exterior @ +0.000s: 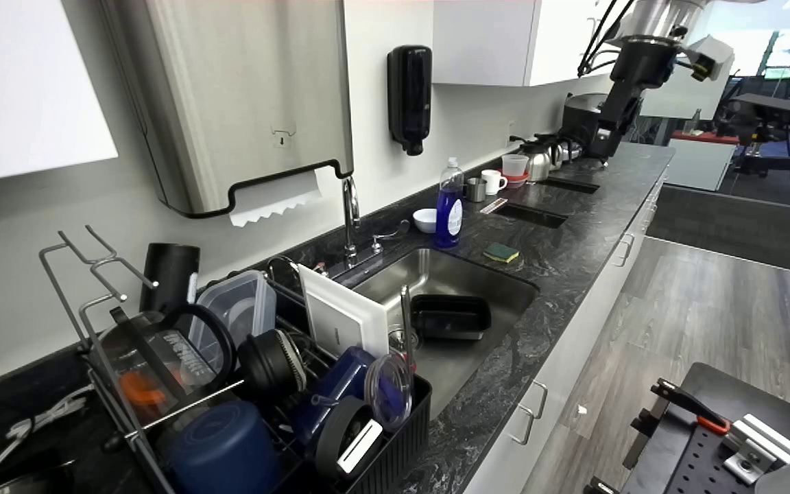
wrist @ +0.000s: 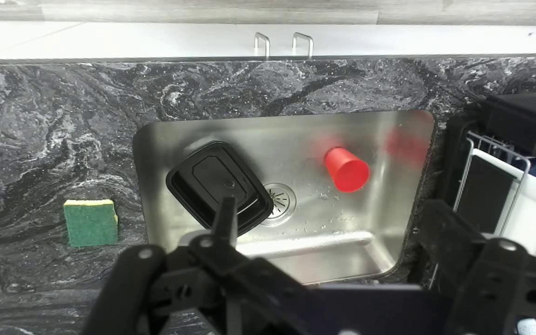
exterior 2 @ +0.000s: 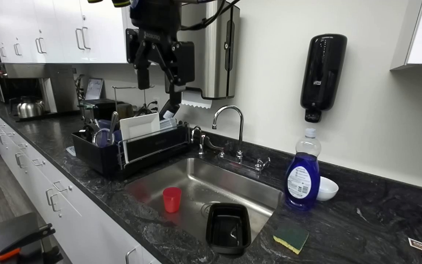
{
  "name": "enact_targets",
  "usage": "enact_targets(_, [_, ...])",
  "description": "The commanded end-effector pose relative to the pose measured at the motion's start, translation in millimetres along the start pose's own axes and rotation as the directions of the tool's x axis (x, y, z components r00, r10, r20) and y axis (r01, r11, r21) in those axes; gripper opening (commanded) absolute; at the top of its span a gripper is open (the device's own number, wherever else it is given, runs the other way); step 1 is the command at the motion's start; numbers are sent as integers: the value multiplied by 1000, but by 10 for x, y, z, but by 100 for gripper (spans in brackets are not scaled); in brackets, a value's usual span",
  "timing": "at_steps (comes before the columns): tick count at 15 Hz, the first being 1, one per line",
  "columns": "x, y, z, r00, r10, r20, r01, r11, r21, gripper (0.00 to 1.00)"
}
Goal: Scrub the counter using the sponge
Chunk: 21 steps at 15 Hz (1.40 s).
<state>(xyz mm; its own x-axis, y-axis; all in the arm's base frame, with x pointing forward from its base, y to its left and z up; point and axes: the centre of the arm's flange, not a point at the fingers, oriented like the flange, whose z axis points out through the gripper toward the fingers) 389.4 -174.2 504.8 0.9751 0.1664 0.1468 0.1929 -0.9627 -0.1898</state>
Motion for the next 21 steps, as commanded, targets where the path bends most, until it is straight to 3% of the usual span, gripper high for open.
enact_targets(1, [0,0,0,1000,0,0,0,1000,0,100])
enact_targets(5, [0,0,0,1000,0,0,0,1000,0,100])
enact_targets(11, [297,135,314,999,-6,32,7,1000,-25,100])
enact_targets(21, [659,660,879,999,27,34,-23,992,-123,100])
